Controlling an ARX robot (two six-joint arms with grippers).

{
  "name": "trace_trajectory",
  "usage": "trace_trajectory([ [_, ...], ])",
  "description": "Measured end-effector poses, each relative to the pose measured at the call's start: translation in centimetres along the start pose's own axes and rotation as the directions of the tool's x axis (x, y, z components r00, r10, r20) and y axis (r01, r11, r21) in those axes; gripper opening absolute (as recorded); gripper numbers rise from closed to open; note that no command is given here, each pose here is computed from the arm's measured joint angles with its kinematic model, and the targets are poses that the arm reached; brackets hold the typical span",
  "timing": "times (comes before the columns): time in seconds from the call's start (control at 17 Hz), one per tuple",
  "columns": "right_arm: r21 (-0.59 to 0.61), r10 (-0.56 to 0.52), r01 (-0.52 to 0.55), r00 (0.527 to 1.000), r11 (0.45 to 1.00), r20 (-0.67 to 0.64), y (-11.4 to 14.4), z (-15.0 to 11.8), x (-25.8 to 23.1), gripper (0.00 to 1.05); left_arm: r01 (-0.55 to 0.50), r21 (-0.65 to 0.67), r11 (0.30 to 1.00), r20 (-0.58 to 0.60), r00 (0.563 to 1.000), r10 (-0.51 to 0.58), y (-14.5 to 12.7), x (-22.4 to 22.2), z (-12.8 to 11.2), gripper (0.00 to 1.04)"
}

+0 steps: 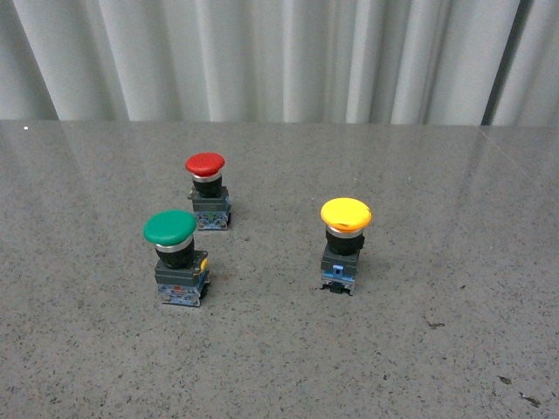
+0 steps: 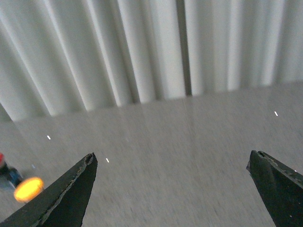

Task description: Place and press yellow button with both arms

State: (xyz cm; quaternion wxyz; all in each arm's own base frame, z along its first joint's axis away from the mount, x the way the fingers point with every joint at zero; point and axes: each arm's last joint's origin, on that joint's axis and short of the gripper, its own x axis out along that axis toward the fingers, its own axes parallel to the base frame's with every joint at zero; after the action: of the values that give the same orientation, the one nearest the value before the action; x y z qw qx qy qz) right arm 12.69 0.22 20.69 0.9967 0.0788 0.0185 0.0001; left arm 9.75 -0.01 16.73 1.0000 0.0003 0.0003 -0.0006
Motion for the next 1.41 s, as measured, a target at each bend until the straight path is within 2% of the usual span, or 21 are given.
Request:
trace_trajectory([
  [0.06, 0.001, 0.051, -0.051, 0.997, 0.999, 0.065, 1.0, 2.6, 1.7, 0.98, -0.001, 0.0, 1.0, 0.0, 1.0, 0.001, 0.0, 0.0, 0.0, 0.98],
  [0.12, 0.0, 0.075, -0.075, 0.994, 0.997, 0.079, 1.5, 3.5, 2.7, 0.98, 0.0, 0.0, 1.0, 0.0, 1.0, 0.0, 0.0, 0.0, 0.0, 0.98],
  [0.41, -0.006, 0.146, -0.146, 0.987, 0.989, 0.068, 3.4, 5.1, 6.1, 0.98, 0.0, 0.0, 1.0, 0.001, 1.0, 0.0, 0.0, 0.0, 0.0, 0.98],
  [0.59, -0.008, 0.181, -0.181, 0.983, 0.983, 0.025, 4.7, 5.2, 8.3, 0.98, 0.0, 0.0, 1.0, 0.0, 1.0, 0.0, 0.0, 0.0, 0.0, 0.98],
  [0.82, -0.037, 0.292, -0.299, 0.947, 0.954, -0.133, 10.7, 3.8, 15.6, 0.98, 0.0, 0.0, 1.0, 0.0, 1.0, 0.0, 0.0, 0.0, 0.0, 0.98],
  [0.94, -0.057, 0.307, -0.328, 0.922, 0.943, -0.237, 13.2, 1.1, 17.2, 0.95, 0.0, 0.0, 1.0, 0.0, 1.0, 0.0, 0.0, 0.0, 0.0, 0.98],
  [1.06, -0.069, 0.323, -0.359, 0.896, 0.931, -0.306, 14.4, -0.9, 17.2, 0.75, 0.0, 0.0, 1.0, 0.0, 1.0, 0.0, 0.0, 0.0, 0.0, 0.98],
  [1.18, -0.071, 0.343, -0.383, 0.884, 0.921, -0.318, 15.2, -1.4, 16.9, 0.53, 0.0, 0.0, 1.0, 0.0, 1.0, 0.0, 0.0, 0.0, 0.0, 0.98],
  [1.41, -0.075, 0.328, -0.378, 0.872, 0.923, -0.363, 15.0, -2.6, 17.0, 0.08, 0.0, 0.0, 1.0, 0.0, 1.0, 0.0, 0.0, 0.0, 0.0, 0.98],
])
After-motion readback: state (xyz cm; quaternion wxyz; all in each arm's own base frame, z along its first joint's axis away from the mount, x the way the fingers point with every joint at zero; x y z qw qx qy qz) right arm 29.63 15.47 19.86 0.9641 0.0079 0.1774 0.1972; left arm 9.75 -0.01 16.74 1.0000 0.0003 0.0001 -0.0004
